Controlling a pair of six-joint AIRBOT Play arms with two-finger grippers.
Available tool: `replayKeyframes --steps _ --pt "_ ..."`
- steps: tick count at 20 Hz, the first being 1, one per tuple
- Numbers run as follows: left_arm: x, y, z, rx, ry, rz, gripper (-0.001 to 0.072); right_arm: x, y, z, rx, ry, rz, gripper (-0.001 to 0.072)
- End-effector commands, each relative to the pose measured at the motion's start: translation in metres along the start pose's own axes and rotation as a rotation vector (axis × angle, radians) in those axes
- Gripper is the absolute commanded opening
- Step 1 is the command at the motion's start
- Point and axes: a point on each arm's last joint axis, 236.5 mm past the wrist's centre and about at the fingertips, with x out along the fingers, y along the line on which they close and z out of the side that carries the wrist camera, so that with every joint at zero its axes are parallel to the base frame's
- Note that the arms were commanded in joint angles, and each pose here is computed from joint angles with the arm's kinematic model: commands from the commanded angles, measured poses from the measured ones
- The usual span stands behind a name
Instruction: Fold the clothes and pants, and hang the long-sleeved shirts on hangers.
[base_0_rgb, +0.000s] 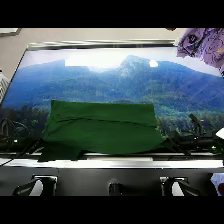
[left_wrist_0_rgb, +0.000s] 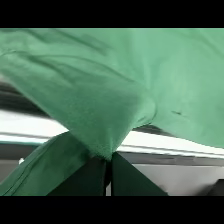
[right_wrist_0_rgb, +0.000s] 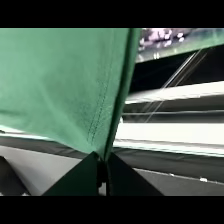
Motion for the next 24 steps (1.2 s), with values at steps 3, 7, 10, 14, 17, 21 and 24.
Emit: replayKeyframes --steps 3,7,10,14,17,21,24 --pt "0.013 -0.009 0.053 0.049 -0.014 -0.057 0.0016 -0.003 0.036 0.054 -0.023 -0.133 0.141 0.0025" --pt "0.021 -0.017 0.106 0.077 -0.003 -0.097 0.0016 0.039 0.051 0.083 -0.058 -0.142 0.127 0.0026" --pt "0.028 -0.016 0.146 0.095 -0.003 -0.097 0.0016 0.043 0.060 0.122 -0.046 -0.222 0.105 0.0026" --pt "0.051 -0.019 0.178 0.112 0.045 -0.110 0.0016 0.039 0.054 0.157 -0.058 -0.246 0.042 0.0026" --pt "0.064 -0.024 0.197 0.123 0.060 -0.121 0.0016 0.039 0.054 0.179 -0.071 -0.260 0.021 0.0026" --pt "0.075 -0.032 0.226 0.136 0.037 -0.132 0.0016 0.039 0.059 0.205 -0.085 -0.292 0.017 0.0026" --pt "0.083 -0.035 0.241 0.143 0.026 -0.138 0.0016 0.051 0.059 0.211 -0.090 -0.277 0.007 0.0026"
